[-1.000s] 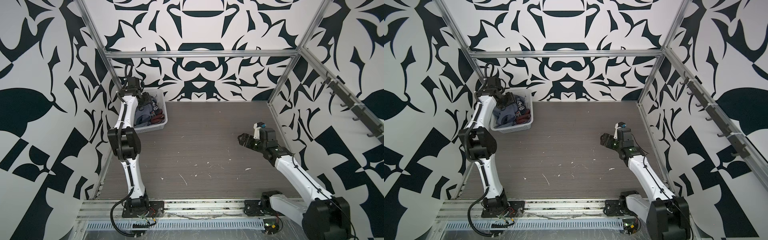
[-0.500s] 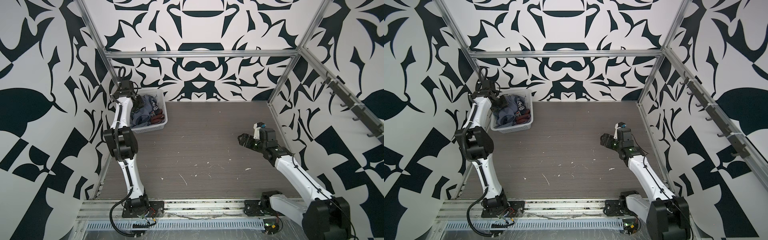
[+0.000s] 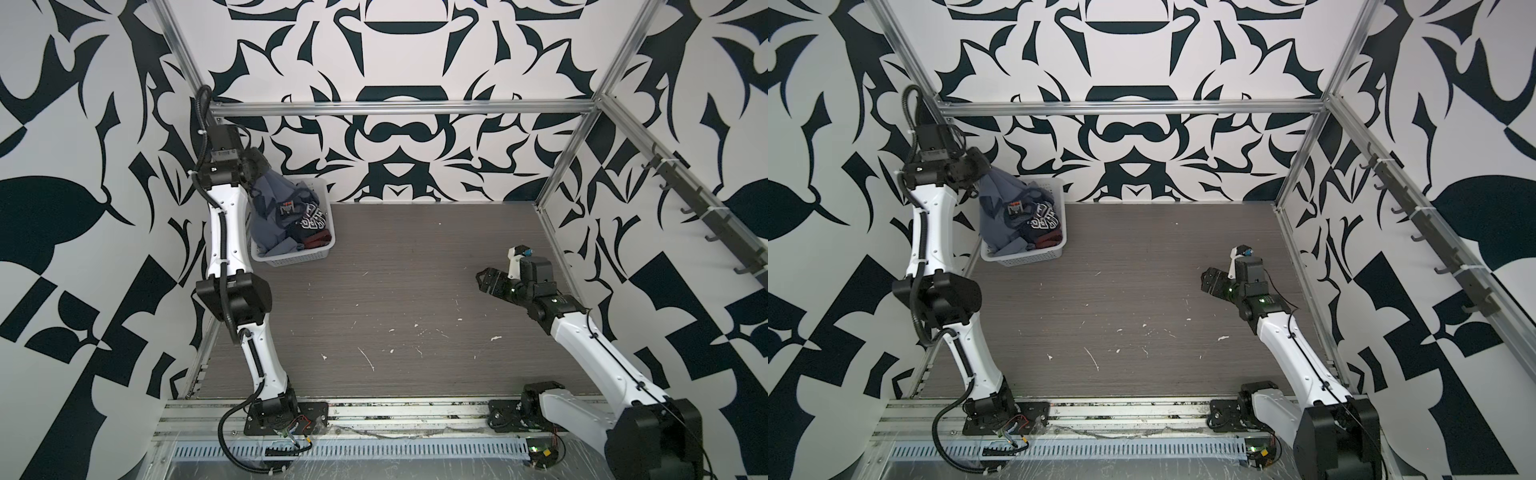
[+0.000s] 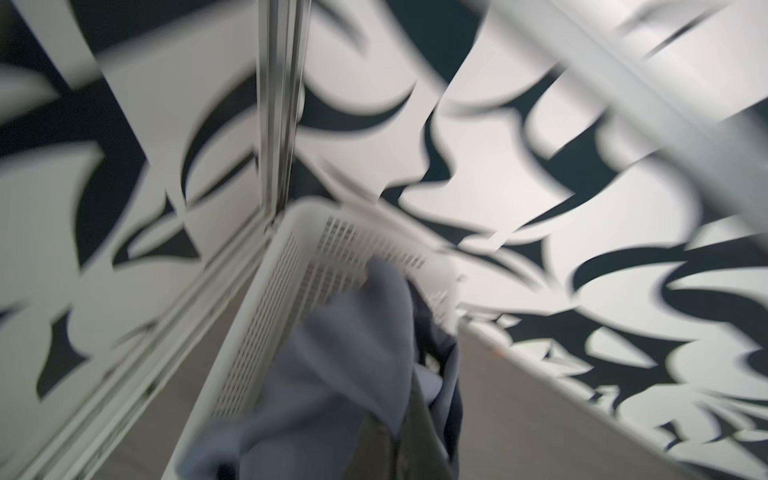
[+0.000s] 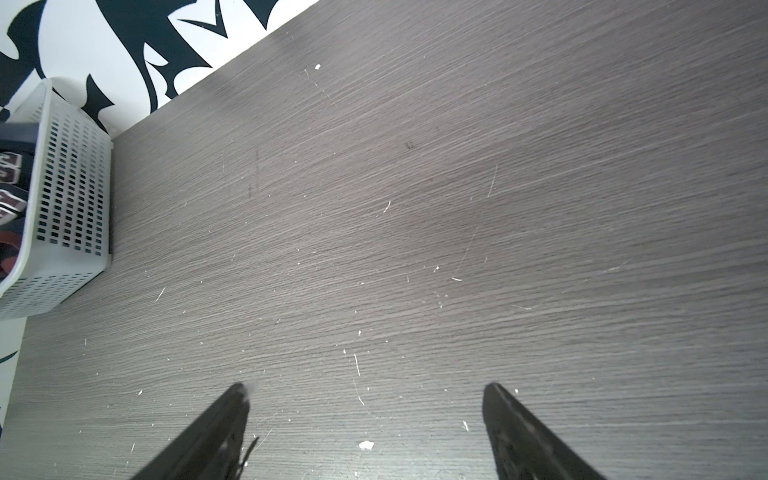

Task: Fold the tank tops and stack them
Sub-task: 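Lift the grey-blue tank top high out of the basket with the left gripper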

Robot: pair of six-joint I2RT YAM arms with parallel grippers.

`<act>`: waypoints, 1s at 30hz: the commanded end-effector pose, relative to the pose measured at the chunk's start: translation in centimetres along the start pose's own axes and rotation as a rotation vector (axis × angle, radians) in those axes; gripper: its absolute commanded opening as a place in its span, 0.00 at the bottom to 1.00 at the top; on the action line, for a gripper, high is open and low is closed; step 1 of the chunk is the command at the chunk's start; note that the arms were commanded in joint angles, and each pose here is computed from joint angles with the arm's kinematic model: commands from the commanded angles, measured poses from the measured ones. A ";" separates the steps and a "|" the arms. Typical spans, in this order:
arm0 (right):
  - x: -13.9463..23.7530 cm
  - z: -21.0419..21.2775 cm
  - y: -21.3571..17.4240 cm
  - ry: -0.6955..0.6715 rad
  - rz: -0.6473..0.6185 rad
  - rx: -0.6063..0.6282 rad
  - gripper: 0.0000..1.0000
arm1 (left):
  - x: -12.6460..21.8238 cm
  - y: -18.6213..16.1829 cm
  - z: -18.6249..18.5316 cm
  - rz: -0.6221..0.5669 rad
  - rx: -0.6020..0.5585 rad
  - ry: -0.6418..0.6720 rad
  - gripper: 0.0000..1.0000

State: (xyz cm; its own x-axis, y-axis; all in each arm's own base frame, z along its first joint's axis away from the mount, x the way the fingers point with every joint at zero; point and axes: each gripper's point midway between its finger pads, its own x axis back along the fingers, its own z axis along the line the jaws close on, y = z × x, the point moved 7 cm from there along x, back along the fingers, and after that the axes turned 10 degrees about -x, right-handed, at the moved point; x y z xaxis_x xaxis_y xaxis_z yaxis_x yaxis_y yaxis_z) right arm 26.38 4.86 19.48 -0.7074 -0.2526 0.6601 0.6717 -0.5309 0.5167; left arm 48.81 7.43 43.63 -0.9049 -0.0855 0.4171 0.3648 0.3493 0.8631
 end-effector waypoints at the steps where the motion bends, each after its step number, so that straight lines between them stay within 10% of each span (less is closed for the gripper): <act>1: 0.8 1.0 1.0 0.040 -0.047 0.011 0.90 | 8.1 6.9 -2.9 -0.319 0.006 -0.130 0.00; 30: 0.8 1.0 0.2 0.074 -0.018 -0.014 0.90 | 29.4 13.4 -14.0 -0.897 -0.020 -0.706 0.00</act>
State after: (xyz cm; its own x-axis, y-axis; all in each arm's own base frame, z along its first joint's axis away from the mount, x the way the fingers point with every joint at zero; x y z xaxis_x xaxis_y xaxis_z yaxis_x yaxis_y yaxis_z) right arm 26.07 5.13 19.82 -0.7102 -0.2835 0.6443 0.6734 -0.5404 0.5044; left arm 35.03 -3.09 67.74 -0.8616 0.2294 -0.4529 -0.3435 0.3935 0.8528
